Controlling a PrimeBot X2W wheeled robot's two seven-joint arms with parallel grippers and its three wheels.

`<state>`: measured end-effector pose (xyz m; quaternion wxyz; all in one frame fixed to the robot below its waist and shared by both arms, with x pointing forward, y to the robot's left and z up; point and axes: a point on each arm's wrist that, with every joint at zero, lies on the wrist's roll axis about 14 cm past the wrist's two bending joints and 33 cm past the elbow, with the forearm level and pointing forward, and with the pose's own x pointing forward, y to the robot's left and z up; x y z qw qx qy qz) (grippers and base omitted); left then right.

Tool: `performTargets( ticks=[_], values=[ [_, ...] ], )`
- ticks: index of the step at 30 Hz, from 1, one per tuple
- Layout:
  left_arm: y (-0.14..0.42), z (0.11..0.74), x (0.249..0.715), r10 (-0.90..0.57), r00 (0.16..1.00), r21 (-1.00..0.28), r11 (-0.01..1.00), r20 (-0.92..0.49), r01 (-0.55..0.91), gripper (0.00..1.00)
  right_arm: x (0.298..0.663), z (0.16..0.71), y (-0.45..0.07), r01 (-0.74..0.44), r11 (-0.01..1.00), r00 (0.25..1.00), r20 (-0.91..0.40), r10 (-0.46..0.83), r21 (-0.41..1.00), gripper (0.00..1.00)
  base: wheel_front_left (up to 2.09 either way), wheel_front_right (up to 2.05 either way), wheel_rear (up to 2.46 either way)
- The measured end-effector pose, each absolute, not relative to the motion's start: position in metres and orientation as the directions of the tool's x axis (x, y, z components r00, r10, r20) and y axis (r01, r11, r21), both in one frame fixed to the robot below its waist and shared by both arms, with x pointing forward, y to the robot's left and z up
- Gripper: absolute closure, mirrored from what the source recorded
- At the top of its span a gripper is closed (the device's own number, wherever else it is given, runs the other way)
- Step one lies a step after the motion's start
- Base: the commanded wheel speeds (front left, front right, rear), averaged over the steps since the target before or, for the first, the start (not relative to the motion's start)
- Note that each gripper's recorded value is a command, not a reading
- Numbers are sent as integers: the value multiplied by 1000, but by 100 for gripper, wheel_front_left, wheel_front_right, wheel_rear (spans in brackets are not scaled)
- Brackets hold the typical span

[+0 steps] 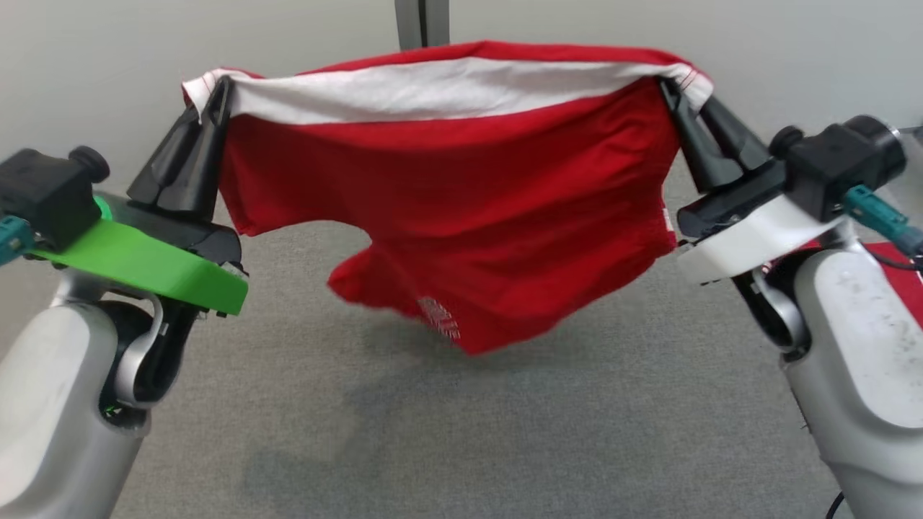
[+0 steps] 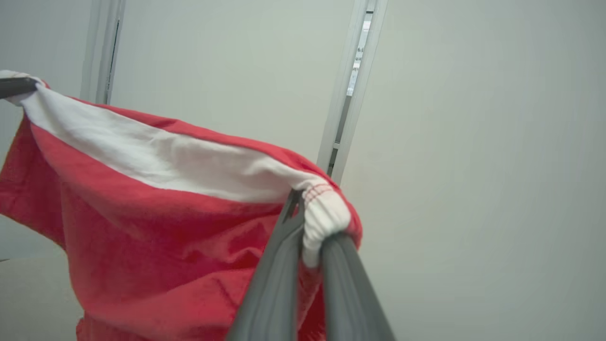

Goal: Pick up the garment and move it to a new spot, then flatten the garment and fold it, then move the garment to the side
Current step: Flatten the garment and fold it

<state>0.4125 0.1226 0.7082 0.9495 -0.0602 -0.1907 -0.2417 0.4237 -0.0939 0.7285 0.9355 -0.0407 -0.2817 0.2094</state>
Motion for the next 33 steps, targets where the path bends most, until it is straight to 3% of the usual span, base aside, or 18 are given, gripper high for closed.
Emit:
performTargets(
  ticks=[6, 10, 15, 19, 26, 33],
  values=[
    [106, 756, 395, -493, 752, 62, 851, 437, 522, 100, 394, 775, -118, -292, 925, 720, 579, 381, -245, 100, 0, 0, 0],
    [102, 758, 407, -508, 755, 72, 845, 416, 529, 100, 405, 767, -123, -283, 928, 757, 537, 372, -244, 100, 0, 0, 0],
    [99, 743, 448, -509, 780, 47, 846, 363, 531, 100, 445, 748, -113, -306, 912, 793, 457, 402, -272, 100, 0, 0, 0],
    [100, 737, 493, -503, 797, 82, 858, 335, 507, 100, 485, 758, -99, -320, 900, 771, 471, 429, -296, 100, 0, 0, 0],
    [95, 772, 561, -446, 750, 106, 884, 489, 456, 100, 554, 794, -98, -256, 923, 712, 591, 380, -286, 100, 0, 0, 0],
    [87, 695, 610, -423, 818, -5, 887, 390, 461, 100, 610, 712, -82, -307, 925, 803, 460, 379, -225, 100, 0, 0, 0]
  ],
)
